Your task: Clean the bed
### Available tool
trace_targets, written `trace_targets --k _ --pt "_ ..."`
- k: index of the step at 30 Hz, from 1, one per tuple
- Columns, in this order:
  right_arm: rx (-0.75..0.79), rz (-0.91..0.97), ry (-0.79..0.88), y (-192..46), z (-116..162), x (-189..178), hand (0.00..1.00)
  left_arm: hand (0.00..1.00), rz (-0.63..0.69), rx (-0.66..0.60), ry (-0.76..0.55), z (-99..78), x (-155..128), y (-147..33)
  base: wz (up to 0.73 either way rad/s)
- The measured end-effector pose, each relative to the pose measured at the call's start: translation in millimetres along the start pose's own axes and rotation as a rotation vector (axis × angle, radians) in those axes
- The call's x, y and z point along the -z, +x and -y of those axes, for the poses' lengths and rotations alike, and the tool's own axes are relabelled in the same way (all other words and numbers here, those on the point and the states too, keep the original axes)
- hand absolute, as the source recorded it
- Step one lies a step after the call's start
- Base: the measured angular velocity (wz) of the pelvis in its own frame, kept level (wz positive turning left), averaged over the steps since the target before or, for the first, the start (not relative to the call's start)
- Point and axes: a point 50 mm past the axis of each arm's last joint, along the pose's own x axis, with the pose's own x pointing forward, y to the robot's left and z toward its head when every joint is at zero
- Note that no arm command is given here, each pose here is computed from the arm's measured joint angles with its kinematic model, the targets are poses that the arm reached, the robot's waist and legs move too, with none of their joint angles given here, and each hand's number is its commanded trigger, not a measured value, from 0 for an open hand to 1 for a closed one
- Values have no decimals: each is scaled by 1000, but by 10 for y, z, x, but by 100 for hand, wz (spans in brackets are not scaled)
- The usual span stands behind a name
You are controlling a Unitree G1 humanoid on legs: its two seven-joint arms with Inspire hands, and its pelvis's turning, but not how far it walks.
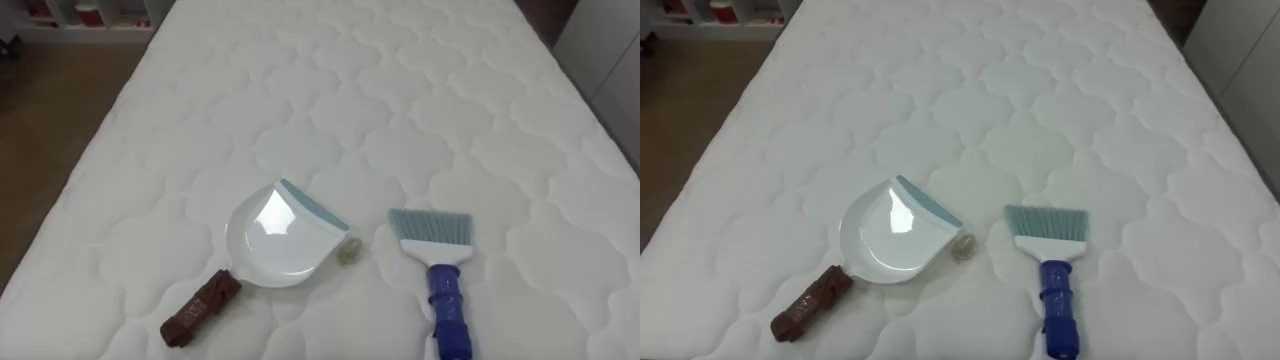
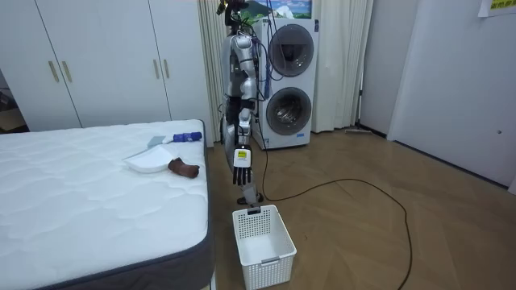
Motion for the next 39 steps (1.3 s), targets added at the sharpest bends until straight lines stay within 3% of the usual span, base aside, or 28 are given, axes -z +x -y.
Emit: trace_targets --k 16,29,34,39 --pt "13 11 7 0 6 -12 0 0 1 -68 -1 -30 -1 -1 0" --pt "22 13 22 2 12 10 0 0 58 -226 -82 -120 -60 -14 1" --pt "50 35 37 -3 64 -3 0 0 130 -366 -191 -281 -165 -50 0" --pt "65 92 31 -9 115 -108 0 0 287 -520 -293 -524 -444 -147 -5"
